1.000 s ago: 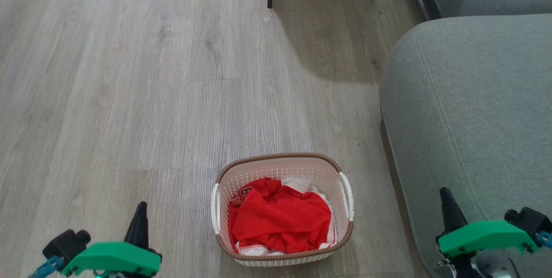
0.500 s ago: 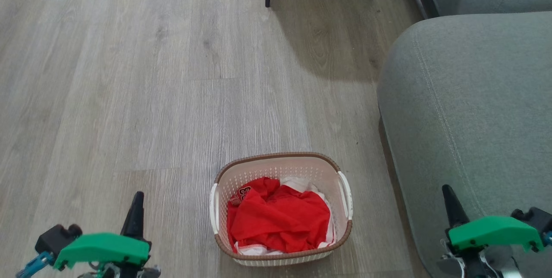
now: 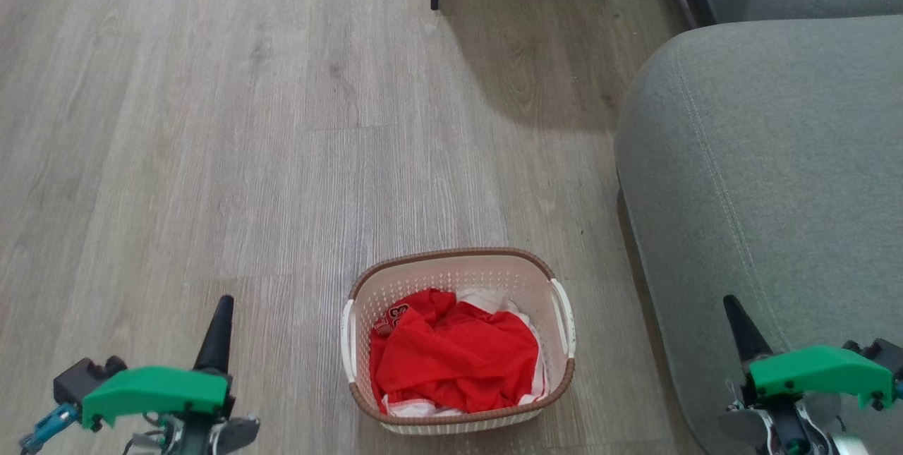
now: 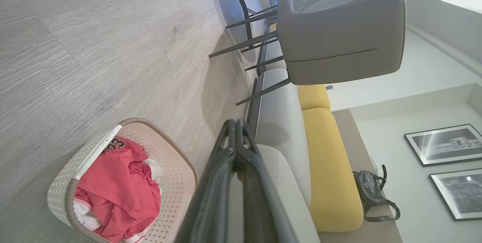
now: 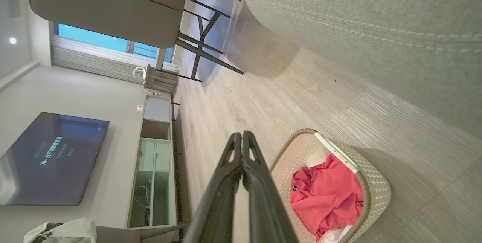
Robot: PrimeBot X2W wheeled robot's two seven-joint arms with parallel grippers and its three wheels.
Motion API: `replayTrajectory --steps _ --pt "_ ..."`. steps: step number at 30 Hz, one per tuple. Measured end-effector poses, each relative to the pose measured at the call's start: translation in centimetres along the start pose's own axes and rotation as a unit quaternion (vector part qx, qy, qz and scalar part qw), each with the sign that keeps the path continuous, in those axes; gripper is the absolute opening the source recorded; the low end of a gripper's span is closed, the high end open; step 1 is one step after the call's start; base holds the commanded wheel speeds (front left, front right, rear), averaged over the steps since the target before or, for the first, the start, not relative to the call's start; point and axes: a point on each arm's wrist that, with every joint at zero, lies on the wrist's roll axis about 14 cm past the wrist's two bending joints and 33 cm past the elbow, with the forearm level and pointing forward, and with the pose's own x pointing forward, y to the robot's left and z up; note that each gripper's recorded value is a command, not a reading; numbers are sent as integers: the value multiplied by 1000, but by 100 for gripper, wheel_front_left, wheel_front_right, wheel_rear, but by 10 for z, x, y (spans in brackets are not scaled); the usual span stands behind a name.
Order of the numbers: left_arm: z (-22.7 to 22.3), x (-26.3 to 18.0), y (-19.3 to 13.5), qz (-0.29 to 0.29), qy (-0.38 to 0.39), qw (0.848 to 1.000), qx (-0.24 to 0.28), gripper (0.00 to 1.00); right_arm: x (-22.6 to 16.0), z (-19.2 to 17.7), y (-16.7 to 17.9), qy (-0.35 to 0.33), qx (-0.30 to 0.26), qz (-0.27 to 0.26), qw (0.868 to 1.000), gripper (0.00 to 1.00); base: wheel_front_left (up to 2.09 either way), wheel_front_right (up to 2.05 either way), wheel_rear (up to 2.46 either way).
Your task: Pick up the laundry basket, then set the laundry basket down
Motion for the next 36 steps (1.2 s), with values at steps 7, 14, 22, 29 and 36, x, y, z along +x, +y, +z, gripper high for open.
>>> replayTrajectory --steps 7,14,22,29,36 --pt "4 1 0 -2 -2 999 -36 0 2 4 0 -3 34 0 999 0 0 0 0" --pt "4 6 -5 -11 3 997 -75 0 3 7 0 -5 72 1 997 0 0 0 0" --pt "8 11 -12 -25 3 992 -122 0 7 12 4 -7 117 8 993 0 0 0 0" --pt "11 13 -14 -32 1 986 -161 0 6 16 2 -10 154 7 988 0 0 0 0" --pt "14 18 -25 -51 3 982 -184 0 8 18 5 -11 177 13 984 0 0 0 0"
